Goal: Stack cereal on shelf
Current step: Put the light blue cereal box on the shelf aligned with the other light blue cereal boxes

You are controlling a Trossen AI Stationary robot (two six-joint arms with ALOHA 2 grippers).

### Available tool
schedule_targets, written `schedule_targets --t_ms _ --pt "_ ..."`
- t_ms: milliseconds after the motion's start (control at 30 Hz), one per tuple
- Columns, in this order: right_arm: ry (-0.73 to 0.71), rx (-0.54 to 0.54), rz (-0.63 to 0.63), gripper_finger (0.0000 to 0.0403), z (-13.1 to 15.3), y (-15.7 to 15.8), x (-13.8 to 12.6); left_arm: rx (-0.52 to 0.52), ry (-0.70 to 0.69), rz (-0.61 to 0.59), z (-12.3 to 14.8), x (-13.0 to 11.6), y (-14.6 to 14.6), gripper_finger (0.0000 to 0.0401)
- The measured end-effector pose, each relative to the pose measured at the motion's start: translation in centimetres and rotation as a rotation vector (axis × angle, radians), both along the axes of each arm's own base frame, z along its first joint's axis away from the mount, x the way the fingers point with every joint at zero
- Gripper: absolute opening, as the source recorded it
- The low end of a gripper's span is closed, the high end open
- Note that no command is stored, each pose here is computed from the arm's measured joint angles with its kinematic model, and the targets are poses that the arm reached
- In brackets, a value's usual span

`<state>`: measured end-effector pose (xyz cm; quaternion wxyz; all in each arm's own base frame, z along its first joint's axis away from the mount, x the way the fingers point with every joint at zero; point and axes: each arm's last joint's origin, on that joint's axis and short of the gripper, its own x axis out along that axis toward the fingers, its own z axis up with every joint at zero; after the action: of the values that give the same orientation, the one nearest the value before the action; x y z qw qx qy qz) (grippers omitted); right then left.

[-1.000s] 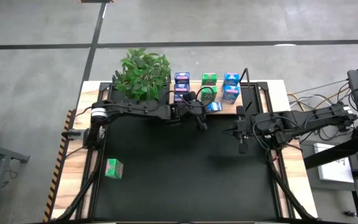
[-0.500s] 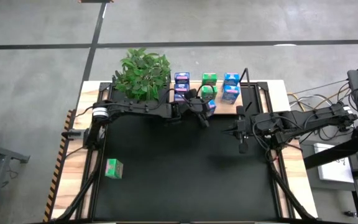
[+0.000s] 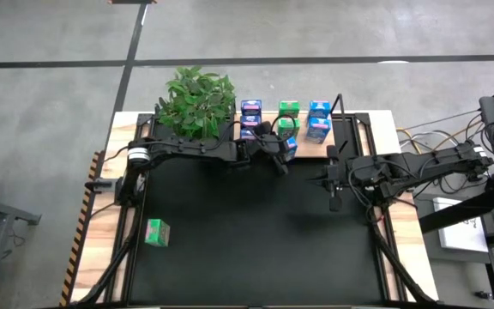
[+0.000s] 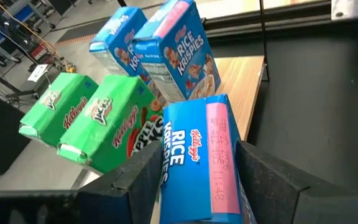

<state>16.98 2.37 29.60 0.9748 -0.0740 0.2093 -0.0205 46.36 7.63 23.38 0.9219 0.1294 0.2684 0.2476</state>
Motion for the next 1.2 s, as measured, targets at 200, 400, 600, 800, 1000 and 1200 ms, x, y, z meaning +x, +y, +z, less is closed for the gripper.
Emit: schedule_targets --t_ms 200,400,600,800,1000,1200 --pt "0.082 -0.116 -0.175 0.0009 -1.1 -0.6 0.7 -0.002 0.013 0.001 -0.2 -0.1 0.1 0.0190" --pt "0.164 -0.146 -0.215 0.0009 -0.9 -2.7 2.3 0.002 0.020 -0.006 -0.2 -0.1 0.0 0.0190" --pt "0.212 -0.129 -0.186 0.0010 0.2 -5.8 3.7 0.013 0.030 -0.017 -0.2 -0.1 0.0 0.0190" --pt "0.266 -0.043 -0.113 0.0055 0.9 -8.7 4.2 0.022 0.038 -0.023 -0.2 -0.1 0.0 0.0190" --pt "0.334 -0.062 -0.112 0.0159 0.2 -10.7 5.0 0.024 0.040 -0.024 -0.3 -0.1 0.0 0.0190" --pt "0.399 -0.081 -0.103 0.0253 -1.0 -11.9 6.2 0.024 0.040 -0.024 -0.3 -0.1 0.0 0.0190"
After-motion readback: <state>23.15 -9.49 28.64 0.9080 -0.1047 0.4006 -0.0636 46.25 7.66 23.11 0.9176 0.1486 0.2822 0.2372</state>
